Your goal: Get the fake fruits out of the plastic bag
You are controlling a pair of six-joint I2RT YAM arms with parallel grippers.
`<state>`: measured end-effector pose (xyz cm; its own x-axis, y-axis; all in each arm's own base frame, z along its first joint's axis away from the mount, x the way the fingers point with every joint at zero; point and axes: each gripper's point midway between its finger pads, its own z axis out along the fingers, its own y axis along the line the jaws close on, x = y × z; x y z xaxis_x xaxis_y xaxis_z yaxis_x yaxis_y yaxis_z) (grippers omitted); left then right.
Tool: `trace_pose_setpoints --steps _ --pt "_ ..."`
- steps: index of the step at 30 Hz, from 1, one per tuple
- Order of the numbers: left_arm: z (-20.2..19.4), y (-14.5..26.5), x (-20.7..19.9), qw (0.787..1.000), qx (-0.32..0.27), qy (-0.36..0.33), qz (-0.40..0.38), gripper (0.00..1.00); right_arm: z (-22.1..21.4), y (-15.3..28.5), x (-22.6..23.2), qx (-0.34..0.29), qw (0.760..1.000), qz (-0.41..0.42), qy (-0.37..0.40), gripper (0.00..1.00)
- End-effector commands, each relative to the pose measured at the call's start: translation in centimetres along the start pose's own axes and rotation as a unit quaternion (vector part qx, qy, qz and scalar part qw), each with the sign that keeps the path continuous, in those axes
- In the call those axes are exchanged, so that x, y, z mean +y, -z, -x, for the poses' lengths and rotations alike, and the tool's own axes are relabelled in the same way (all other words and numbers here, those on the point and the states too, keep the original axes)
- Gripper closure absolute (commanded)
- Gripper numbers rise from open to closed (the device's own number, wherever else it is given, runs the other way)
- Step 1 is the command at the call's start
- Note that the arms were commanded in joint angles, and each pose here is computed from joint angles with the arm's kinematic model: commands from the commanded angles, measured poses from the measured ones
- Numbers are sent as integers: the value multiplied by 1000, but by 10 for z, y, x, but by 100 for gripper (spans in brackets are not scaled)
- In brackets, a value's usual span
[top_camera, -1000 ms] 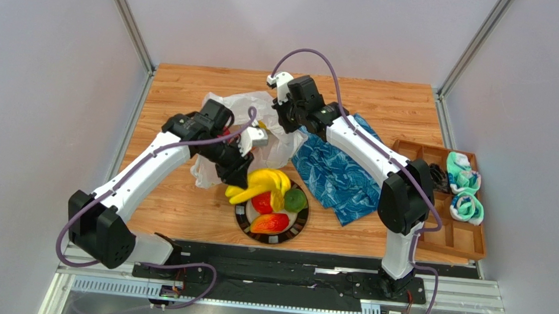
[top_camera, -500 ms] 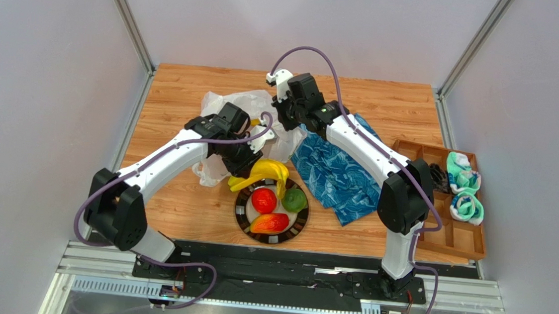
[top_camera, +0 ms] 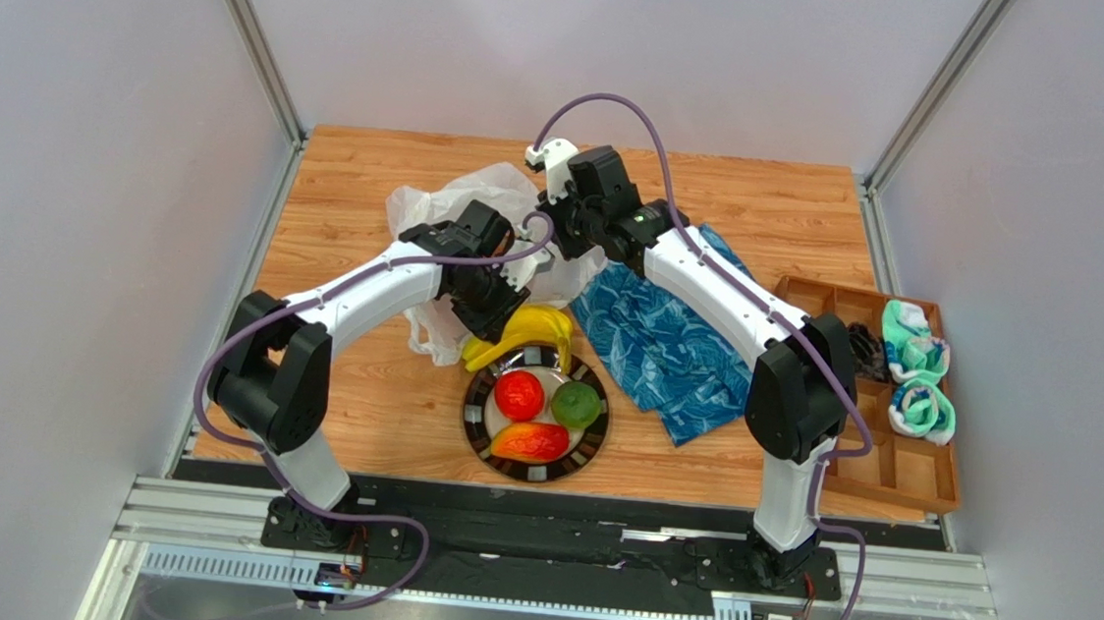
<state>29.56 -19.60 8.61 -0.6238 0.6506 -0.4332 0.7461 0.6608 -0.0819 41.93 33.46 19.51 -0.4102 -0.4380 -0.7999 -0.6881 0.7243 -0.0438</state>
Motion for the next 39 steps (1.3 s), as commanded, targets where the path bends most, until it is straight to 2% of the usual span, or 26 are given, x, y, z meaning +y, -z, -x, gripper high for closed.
trace_pose_setpoints --steps 1,8,14,19,20,21,22,23,24,25,28,31,33,35,37,39 --pt "-3 8 -4 999 -6 39 6 100 9 0 -3 -18 1000 -6 8 100" --pt "-10 18 -19 999 -20 33 -16 100 10 -5 -2 -18 1000 -3 5 100" --pt "-12 13 -28 999 -8 26 -20 100 12 -6 0 -18 1000 -1 5 100" --pt "-28 15 -29 999 16 46 -10 100 13 -3 0 -21 1000 -3 8 100" --pt "-35 18 -30 999 23 47 -8 97 14 -3 -1 -22 1000 -4 9 100" --pt "-42 18 -31 998 36 48 -8 88 15 -2 -1 -23 1000 -4 9 100" --pt "-48 18 -27 998 47 48 6 74 17 -2 -1 -25 1000 -4 10 100" --pt "-55 18 -25 997 63 49 10 40 18 -2 -1 -26 1000 -4 10 100" --pt "-54 19 -23 997 66 44 16 30 19 -3 -1 -27 1000 -5 11 100" --pt "-53 20 -20 997 65 41 23 25 21 -3 -2 -30 999 -6 11 100" --pt "-19 34 -23 1000 3 26 12 21 23 -4 -4 -31 999 -9 12 100" --pt "35 63 -20 995 -101 1 21 17 33 -2 -4 -41 999 -10 7 100" --pt "72 84 -4 982 -175 -7 71 7 43 4 -4 -52 999 -10 -4 100" --pt "101 97 12 965 -235 -32 112 2 52 10 2 -61 998 2 -26 100" --pt "113 95 21 956 -249 -77 132 2 62 20 7 -71 996 16 -42 100" --pt "122 87 37 954 -250 -83 143 4 67 29 15 -75 995 30 -60 100"
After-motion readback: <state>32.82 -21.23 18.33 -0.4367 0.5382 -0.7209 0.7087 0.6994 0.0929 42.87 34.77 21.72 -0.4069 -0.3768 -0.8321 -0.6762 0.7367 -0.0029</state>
